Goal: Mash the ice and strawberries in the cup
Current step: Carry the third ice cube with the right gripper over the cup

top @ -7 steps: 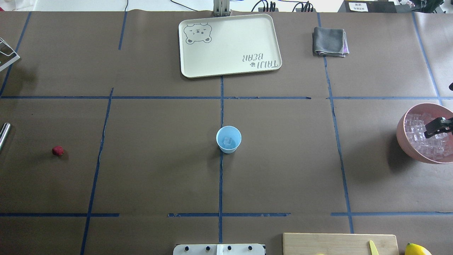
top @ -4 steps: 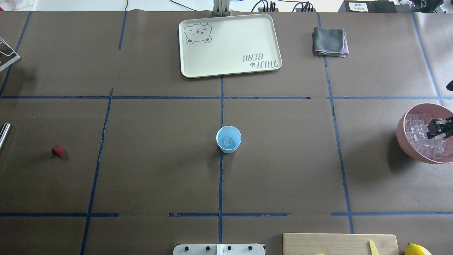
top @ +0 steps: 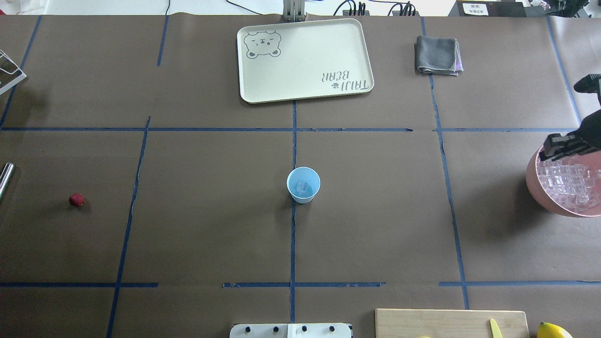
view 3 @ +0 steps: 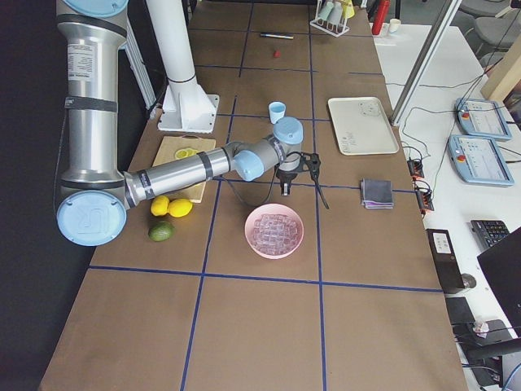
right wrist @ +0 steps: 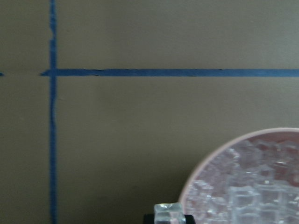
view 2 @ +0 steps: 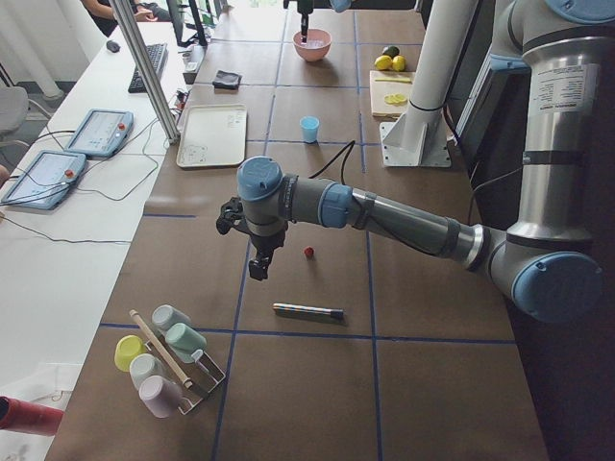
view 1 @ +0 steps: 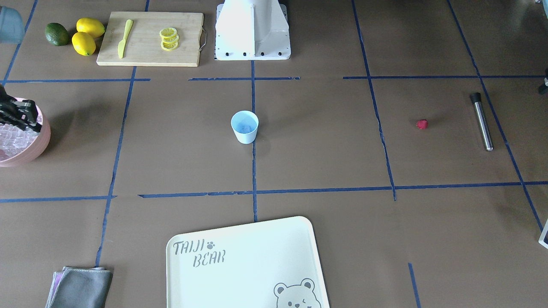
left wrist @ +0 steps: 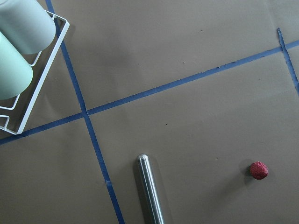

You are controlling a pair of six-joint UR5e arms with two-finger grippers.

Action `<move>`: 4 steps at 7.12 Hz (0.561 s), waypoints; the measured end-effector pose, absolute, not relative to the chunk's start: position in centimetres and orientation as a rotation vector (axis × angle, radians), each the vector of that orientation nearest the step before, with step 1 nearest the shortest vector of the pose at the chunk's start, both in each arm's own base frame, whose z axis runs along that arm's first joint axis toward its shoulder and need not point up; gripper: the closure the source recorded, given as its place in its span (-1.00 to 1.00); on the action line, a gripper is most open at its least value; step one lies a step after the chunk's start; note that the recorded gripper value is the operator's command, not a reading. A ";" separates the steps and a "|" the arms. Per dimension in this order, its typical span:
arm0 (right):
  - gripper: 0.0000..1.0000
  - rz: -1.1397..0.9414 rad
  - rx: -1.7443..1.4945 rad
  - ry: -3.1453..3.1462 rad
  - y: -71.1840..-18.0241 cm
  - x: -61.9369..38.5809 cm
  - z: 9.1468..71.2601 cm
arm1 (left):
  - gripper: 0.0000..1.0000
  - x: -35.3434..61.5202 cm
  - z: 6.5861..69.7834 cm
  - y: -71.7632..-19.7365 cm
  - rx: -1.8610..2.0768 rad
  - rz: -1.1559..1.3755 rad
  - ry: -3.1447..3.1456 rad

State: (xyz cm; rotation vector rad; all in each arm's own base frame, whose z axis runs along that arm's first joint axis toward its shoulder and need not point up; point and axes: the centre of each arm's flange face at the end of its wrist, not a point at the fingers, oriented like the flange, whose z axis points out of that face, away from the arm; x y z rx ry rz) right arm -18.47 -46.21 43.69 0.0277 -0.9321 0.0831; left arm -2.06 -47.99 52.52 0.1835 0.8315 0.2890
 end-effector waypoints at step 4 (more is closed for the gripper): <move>0.97 0.375 -0.051 -1.103 -43.1 -42.5 21.6 | -1.00 -2.1 52.7 -48.1 0.188 0.293 0.832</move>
